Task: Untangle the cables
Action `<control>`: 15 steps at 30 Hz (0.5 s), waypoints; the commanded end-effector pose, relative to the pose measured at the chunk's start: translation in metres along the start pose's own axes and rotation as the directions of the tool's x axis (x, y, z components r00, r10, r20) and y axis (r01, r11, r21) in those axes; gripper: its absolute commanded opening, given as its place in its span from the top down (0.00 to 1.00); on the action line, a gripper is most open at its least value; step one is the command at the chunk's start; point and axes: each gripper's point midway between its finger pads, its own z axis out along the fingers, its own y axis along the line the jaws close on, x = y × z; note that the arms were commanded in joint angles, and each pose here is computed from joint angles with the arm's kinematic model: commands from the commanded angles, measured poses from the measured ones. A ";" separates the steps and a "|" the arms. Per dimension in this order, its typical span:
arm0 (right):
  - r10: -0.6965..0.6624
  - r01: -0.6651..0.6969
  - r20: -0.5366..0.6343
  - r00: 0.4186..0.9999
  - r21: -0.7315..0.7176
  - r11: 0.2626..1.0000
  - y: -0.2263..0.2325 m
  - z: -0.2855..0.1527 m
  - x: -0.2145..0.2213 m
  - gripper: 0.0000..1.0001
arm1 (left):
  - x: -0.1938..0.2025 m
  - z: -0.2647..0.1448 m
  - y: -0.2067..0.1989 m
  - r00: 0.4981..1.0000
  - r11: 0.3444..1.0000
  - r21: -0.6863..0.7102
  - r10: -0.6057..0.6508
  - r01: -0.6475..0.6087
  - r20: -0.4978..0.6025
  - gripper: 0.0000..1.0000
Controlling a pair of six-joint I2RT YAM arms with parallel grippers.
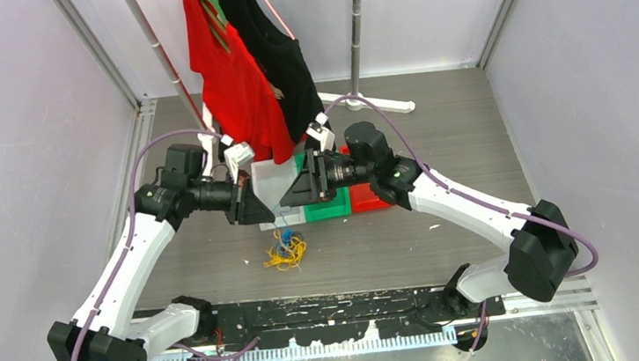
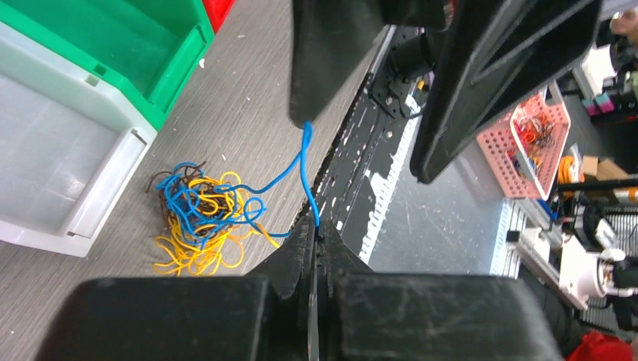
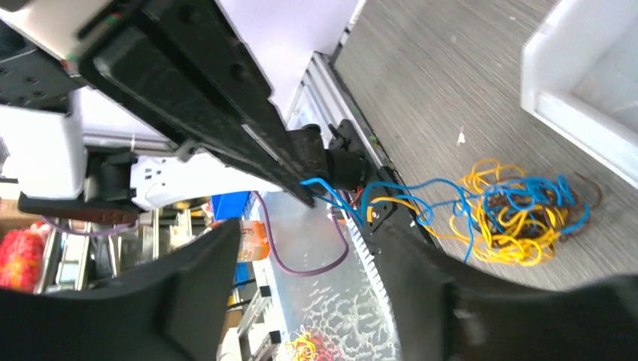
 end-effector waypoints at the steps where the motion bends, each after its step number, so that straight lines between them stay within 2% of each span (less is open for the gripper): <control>1: -0.118 0.109 0.103 0.988 0.096 0.989 -0.004 -0.012 -0.015 0.15 | -0.024 -0.012 -0.014 0.998 0.999 -0.041 -0.008 0.011 0.067 1.00; 4: -0.226 0.188 0.164 0.960 0.218 0.958 -0.014 -0.018 -0.017 0.07 | -0.033 -0.016 -0.013 0.993 0.995 -0.086 -0.043 0.053 0.106 1.00; 8: -0.358 0.272 0.223 0.907 0.340 0.900 -0.024 -0.022 -0.014 0.05 | -0.042 -0.023 -0.011 0.982 0.983 -0.152 -0.079 0.106 0.171 1.00; 15: -0.355 0.260 0.270 0.895 0.331 0.907 -0.029 -0.002 -0.009 0.08 | -0.045 -0.033 -0.030 0.976 0.982 -0.130 -0.113 0.139 0.187 1.00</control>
